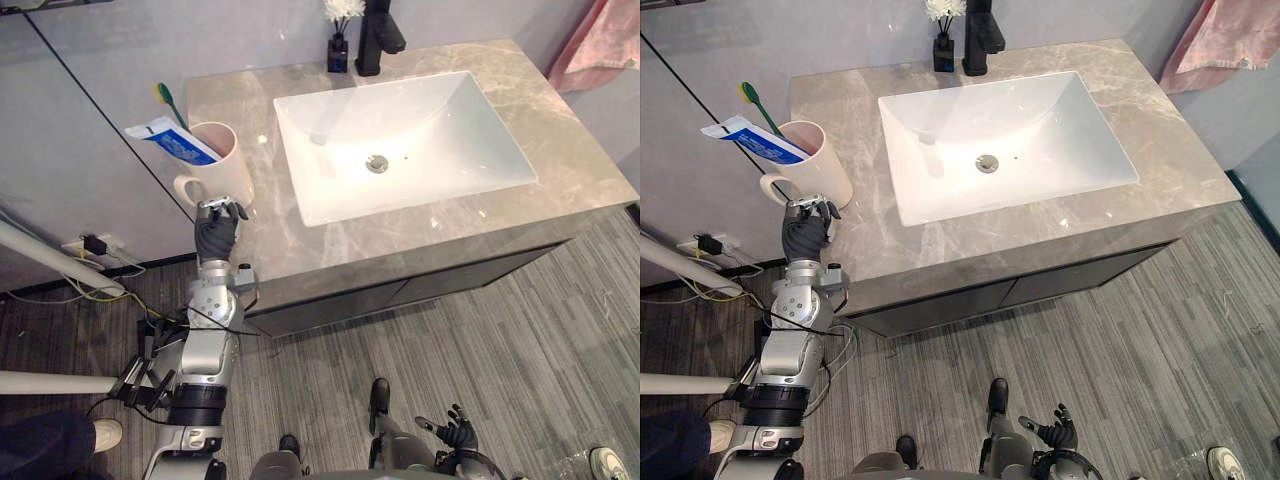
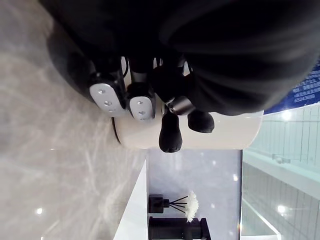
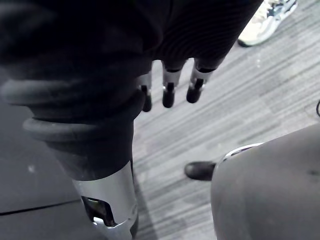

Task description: Organize washtable

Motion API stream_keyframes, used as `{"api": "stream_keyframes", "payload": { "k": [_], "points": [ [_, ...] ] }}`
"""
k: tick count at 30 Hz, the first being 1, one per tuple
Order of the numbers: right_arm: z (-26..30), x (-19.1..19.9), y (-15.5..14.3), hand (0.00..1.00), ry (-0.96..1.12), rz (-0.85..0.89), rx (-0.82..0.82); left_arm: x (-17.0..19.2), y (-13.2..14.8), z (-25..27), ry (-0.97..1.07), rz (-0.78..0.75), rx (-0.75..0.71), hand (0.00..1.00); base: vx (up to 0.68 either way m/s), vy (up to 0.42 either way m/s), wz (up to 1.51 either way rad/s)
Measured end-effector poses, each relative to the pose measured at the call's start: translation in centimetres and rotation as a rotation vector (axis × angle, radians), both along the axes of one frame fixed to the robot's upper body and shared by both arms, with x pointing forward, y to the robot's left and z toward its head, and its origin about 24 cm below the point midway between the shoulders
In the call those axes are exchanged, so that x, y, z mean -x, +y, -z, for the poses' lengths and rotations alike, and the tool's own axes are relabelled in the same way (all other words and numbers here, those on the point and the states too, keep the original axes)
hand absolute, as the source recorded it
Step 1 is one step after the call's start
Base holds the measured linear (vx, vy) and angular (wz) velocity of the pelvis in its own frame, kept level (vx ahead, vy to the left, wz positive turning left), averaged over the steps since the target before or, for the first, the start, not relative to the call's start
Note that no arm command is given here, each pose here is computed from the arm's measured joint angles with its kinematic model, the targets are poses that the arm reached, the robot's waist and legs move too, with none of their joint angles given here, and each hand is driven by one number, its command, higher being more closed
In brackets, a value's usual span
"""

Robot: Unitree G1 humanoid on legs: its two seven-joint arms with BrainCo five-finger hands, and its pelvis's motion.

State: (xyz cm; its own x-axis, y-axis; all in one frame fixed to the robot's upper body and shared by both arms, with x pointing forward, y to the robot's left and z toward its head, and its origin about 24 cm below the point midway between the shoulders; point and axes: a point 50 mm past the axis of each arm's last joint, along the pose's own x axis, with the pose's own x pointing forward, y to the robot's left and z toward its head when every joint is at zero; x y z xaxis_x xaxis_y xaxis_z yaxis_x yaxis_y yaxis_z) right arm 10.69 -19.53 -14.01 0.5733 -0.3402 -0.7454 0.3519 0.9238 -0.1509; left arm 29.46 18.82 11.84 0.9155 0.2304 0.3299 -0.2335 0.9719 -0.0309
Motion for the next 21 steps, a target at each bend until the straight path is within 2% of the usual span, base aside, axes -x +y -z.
{"api": "stream_keyframes", "payload": {
  "k": [6,16,21],
  "points": [
    [0.0,0.0,0.0,0.00,0.001,-0.002,-0.001,-1.1,1.0,-0.3,0.014,-0.025,-0.018,1.00,0.00,0.000,0.00],
    [-0.3,-0.4,-0.1,0.00,-0.033,-0.015,-0.004,-2.5,4.6,-2.1,-0.002,-0.151,-0.024,1.00,0.01,-0.001,-0.05],
    [-0.3,-0.4,-0.1,0.00,-0.036,-0.015,-0.003,-2.5,5.2,-2.3,-0.004,-0.170,-0.032,1.00,0.02,0.003,-0.05]
  ]
}}
